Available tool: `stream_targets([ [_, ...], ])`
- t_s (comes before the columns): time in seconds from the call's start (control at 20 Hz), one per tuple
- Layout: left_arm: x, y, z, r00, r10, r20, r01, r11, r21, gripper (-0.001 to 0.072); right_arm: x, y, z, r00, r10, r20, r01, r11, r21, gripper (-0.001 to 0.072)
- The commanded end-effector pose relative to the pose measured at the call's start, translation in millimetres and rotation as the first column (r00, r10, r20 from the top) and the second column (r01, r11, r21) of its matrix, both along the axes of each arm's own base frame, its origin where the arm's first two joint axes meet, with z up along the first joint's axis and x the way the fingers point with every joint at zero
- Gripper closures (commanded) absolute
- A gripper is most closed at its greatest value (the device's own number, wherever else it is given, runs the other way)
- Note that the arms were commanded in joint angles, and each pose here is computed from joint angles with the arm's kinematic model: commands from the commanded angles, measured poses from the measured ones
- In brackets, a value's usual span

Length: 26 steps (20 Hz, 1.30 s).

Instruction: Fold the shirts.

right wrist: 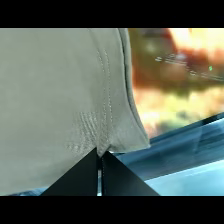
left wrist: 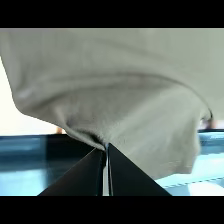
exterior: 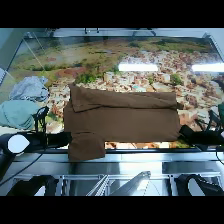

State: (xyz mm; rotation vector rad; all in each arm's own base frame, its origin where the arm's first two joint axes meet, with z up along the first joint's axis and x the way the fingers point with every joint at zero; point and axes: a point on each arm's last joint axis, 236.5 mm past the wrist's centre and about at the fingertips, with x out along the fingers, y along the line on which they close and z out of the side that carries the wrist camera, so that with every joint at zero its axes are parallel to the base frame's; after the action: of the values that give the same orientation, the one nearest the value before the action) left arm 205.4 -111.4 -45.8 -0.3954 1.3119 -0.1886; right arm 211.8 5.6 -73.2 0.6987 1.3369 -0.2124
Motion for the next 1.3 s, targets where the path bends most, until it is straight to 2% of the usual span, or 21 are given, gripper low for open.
stream_targets([
  [0.0,31.7,-4.8,14.6,0.997,-0.064,0.037,0.063,0.998,0.022,0.0687,19.2,-9.8,26.7,0.999,0.021,0.045,-0.02,0.999,-0.035,0.0696],
  [0.3,153.6,3.1,24.3,0.993,-0.048,0.108,0.042,0.998,0.055,0.0686,95.3,-30.9,57.5,0.995,0.027,0.098,-0.022,0.998,-0.051,0.0696],
  [0.45,200.1,12.9,28.0,0.988,-0.022,0.151,0.013,0.998,0.062,0.0686,142.4,-26.6,61.9,0.991,0.084,0.105,-0.079,0.995,-0.053,0.0696],
  [0.7,246.4,7.6,19.4,0.989,-0.046,0.14,0.037,0.997,0.065,0.0686,208.4,-10.9,50.3,0.984,0.15,0.096,-0.146,0.988,-0.047,0.0695],
  [1.0,271.3,-4.7,5.1,0.993,-0.086,0.084,0.082,0.995,0.059,0.0668,229.0,-11.1,31.7,0.986,0.142,0.088,-0.138,0.989,-0.044,0.0694],
  [1.05,269.2,-5.9,2.2,0.994,-0.095,0.061,0.091,0.994,0.056,0.0403,229.7,-11.2,32.5,0.986,0.142,0.092,-0.138,0.989,-0.045,0.0693],
  [1.1,265.8,-6.3,0.2,0.994,-0.103,0.039,0.101,0.993,0.055,0.0223,229.8,-11.2,32.6,0.985,0.145,0.093,-0.141,0.989,-0.046,0.0691],
  [1.15,264.1,-3.7,0.3,0.994,-0.102,0.029,0.101,0.993,0.054,0.0063,230.2,-10.0,34.1,0.982,0.159,0.101,-0.155,0.987,-0.045,0.0648],
  [1.2,264.4,0.4,4.1,0.995,-0.094,0.032,0.092,0.994,0.052,0.0053,232.2,-4.9,39.0,0.976,0.178,0.124,-0.175,0.984,-0.03,0.0417],
  [1.25,267.3,6.1,12.2,0.995,-0.081,0.053,0.078,0.995,0.054,0.0054,234.8,-0.9,47.9,0.969,0.19,0.158,-0.19,0.982,-0.014,0.0258],
])
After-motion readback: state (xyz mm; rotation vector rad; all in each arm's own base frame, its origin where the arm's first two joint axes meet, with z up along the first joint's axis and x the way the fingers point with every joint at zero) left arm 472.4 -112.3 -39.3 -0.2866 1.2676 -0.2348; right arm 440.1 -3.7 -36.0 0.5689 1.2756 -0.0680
